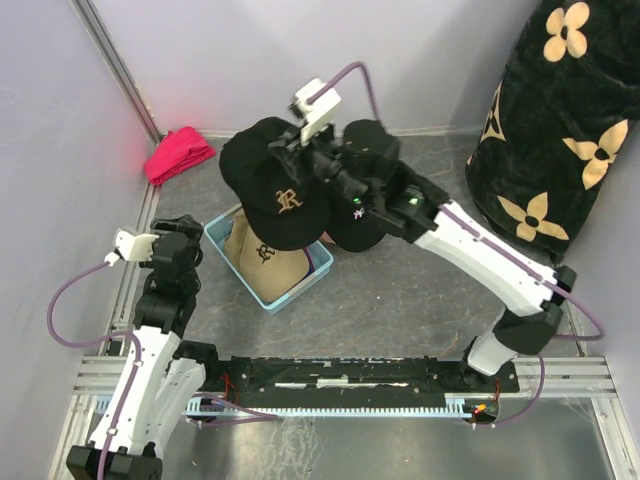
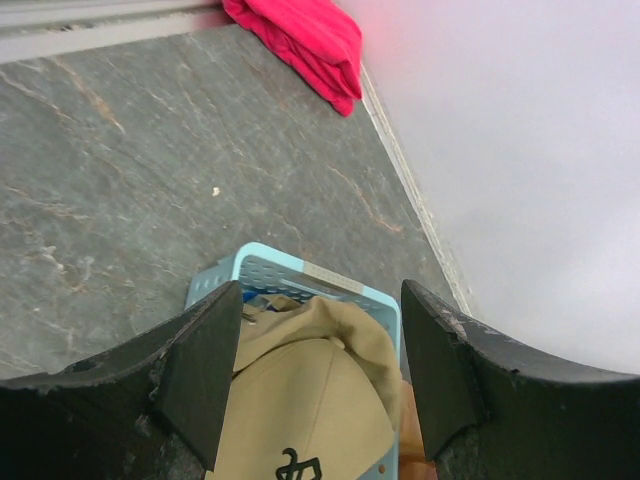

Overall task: Stack the hats
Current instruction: Pick up the hat from the bin, then stack the hat on the hat.

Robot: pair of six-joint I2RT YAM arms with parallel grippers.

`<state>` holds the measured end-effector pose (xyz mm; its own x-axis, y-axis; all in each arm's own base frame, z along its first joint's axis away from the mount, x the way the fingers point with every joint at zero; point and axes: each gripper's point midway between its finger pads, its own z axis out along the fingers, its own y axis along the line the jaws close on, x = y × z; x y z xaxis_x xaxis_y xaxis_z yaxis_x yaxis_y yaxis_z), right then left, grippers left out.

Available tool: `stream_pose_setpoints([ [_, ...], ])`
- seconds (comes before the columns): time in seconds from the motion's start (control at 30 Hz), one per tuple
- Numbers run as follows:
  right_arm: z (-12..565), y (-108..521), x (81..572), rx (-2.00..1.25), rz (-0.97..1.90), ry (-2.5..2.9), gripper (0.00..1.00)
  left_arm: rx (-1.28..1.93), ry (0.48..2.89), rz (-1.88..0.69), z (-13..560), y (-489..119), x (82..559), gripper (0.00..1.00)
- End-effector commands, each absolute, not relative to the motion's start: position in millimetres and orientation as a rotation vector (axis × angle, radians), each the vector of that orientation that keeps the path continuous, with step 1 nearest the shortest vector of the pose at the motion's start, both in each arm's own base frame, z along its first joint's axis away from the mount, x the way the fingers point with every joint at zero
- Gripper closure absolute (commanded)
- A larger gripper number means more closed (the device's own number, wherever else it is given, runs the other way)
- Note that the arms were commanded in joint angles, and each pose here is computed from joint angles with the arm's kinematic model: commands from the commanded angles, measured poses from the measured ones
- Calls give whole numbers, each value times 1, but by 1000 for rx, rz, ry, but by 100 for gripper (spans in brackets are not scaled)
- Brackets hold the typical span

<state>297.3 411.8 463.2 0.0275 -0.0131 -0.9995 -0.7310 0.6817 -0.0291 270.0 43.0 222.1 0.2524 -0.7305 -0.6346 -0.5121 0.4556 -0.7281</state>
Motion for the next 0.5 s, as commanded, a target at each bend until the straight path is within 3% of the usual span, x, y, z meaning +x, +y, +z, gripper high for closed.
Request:
stream_pose_setpoints([
  [0.0,509,357,300,-560,665,1382,81,-1094,1395,-315,256,27,292,29],
  [0.47,464,297,374,-491,929,1459,82,-798,1528,-646,286,-49,356,34],
])
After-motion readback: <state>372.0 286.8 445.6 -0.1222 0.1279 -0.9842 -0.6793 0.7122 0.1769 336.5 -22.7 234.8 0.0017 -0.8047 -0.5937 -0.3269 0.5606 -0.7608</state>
